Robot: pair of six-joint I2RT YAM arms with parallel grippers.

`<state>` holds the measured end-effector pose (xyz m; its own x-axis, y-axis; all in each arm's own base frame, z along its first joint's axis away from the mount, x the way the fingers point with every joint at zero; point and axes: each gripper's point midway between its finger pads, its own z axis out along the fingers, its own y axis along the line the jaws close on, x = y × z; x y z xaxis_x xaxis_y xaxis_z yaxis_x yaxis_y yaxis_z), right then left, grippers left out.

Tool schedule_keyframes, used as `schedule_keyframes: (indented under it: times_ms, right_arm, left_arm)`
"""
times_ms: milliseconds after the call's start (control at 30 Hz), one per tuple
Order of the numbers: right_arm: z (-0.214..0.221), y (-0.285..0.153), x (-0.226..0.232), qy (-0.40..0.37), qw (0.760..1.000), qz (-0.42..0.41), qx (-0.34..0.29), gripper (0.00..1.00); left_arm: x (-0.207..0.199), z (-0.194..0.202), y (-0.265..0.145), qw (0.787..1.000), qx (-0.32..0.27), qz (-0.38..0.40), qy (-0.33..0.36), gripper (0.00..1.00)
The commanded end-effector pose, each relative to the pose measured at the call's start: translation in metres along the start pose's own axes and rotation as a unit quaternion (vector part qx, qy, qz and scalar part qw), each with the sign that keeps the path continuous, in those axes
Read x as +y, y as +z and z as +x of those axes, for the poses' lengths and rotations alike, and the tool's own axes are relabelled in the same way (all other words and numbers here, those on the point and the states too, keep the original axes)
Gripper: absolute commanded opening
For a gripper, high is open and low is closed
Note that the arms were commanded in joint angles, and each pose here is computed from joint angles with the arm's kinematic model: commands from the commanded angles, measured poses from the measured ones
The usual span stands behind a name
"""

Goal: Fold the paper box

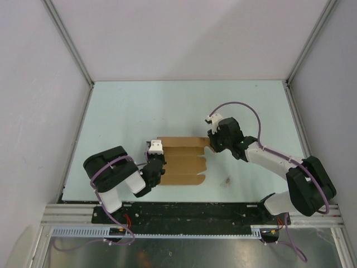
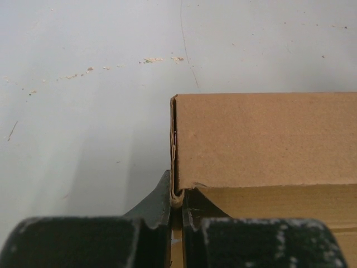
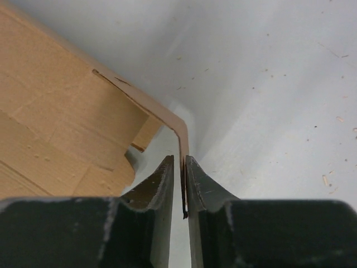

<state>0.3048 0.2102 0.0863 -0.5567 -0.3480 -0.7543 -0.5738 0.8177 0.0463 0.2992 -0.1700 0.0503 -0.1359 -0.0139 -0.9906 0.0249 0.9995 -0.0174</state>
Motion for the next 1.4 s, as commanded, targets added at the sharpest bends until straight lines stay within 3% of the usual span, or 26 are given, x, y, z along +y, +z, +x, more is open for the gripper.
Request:
schedule_keyframes:
  times_ms: [0,333,933,1133,1367]
  right_arm:
    - [-0.022,-0.003,0.01,0.006,1.0,-0.004,-0.017,0.17]
    - [-0.026,0.0,0.033,0.028,0.999,-0.024,-0.011,0.13]
    - [-0.019,-0.003,0.051,0.02,0.999,-0.029,0.008,0.09]
    - [-0.018,-0.002,0.03,0.006,1.0,0.03,0.007,0.09]
    - [-0.026,-0.003,0.018,-0.007,0.999,0.053,-0.009,0.09]
  left_arm:
    - [-0.013,-0.037,0.0,0.994,-0.06,0.014,-0.086,0.13]
    - [-0.023,-0.032,-0.007,0.994,-0.05,0.034,-0.093,0.2]
    - [-0.032,-0.022,-0.014,0.993,-0.031,0.049,-0.107,0.24]
    - [-0.026,-0.024,-0.018,0.994,-0.027,0.04,-0.1,0.43]
    - [-0.02,-0.02,-0.031,0.992,-0.006,0.058,-0.11,0.52]
